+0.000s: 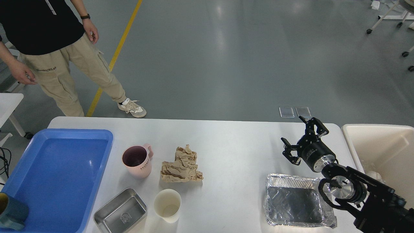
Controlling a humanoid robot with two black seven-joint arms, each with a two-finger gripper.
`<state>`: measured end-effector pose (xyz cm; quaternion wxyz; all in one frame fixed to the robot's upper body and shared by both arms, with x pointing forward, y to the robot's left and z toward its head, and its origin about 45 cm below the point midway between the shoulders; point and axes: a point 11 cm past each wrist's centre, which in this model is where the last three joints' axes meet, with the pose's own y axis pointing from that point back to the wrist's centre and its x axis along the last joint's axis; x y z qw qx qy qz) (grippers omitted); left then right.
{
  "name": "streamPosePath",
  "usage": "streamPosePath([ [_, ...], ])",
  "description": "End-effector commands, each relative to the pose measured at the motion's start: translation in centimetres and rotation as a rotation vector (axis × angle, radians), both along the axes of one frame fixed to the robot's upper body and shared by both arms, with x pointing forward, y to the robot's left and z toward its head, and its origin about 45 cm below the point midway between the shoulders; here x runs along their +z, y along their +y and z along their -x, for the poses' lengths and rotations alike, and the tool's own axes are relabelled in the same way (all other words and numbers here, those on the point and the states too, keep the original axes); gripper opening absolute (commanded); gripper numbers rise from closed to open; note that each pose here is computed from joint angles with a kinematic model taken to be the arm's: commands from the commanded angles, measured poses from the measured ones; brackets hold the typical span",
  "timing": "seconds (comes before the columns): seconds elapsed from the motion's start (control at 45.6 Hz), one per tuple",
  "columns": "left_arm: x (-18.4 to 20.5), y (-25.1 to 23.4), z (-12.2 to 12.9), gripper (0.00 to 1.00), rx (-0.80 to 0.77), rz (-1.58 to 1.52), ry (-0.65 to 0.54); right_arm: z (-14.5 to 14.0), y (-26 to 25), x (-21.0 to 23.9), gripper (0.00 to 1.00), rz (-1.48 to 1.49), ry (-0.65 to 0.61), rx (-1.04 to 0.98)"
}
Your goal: Tidy desktop
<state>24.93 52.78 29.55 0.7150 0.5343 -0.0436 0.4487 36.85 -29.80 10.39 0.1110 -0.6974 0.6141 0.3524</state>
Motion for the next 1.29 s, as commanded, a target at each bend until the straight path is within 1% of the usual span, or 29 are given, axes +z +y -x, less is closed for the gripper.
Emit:
streamPosePath([
  [0.0, 0.1, 0.0, -0.1, 0.97, -0.017, 0.004, -0.018, 0.1, -0.1, -0.1, 1.00, 0.002, 0.004, -0.002],
  [0.197, -0.5, -0.6, 0.0, 0.97, -0.041, 0.077, -0.073, 0.1, 0.1, -0.1, 1.00, -0.001, 0.003, 0.000],
  [0.373, -1.1, -0.9, 0.1, 0.97, -0.068, 0.082, -0.086, 0.0, 0.0, -0.1, 1.00, 0.003, 0.004, -0.001],
  [0.46, -1.6, -0.6, 0.4, 0.97, -0.048, 0.093, -0.079, 0.1, 0.0, -0.1, 1.00, 0.004, 0.004, -0.003],
  [0.636, -3.9, 0.0, 0.7, 0.97, 0.027, 0.166, -0.109, 0.1, -0.2, -0.2, 1.00, 0.007, 0.007, -0.007],
  [0.724, -4.1, -0.6, 0.2, 0.97, 0.006, 0.182, -0.113, 0.1, -0.1, -0.2, 1.00, 0.007, 0.008, -0.007],
  [0.877, -3.6, -2.2, -2.0, 0.97, -0.067, 0.154, -0.129, 0.1, 0.1, -0.3, 1.00, 0.005, 0.008, -0.006],
  [1.052, -5.1, -3.3, -2.4, 0.97, -0.153, 0.063, -0.065, 0.1, 0.0, -0.2, 1.00, 0.006, 0.007, -0.009],
  [1.14, -6.8, -4.0, -2.2, 0.97, -0.188, 0.024, -0.023, 0.0, 0.0, 0.0, 1.00, 0.007, 0.003, -0.009],
  [1.272, -6.5, -5.5, -4.0, 0.97, -0.253, -0.002, -0.031, -0.2, 0.1, 0.0, 1.00, 0.005, 0.000, -0.008],
])
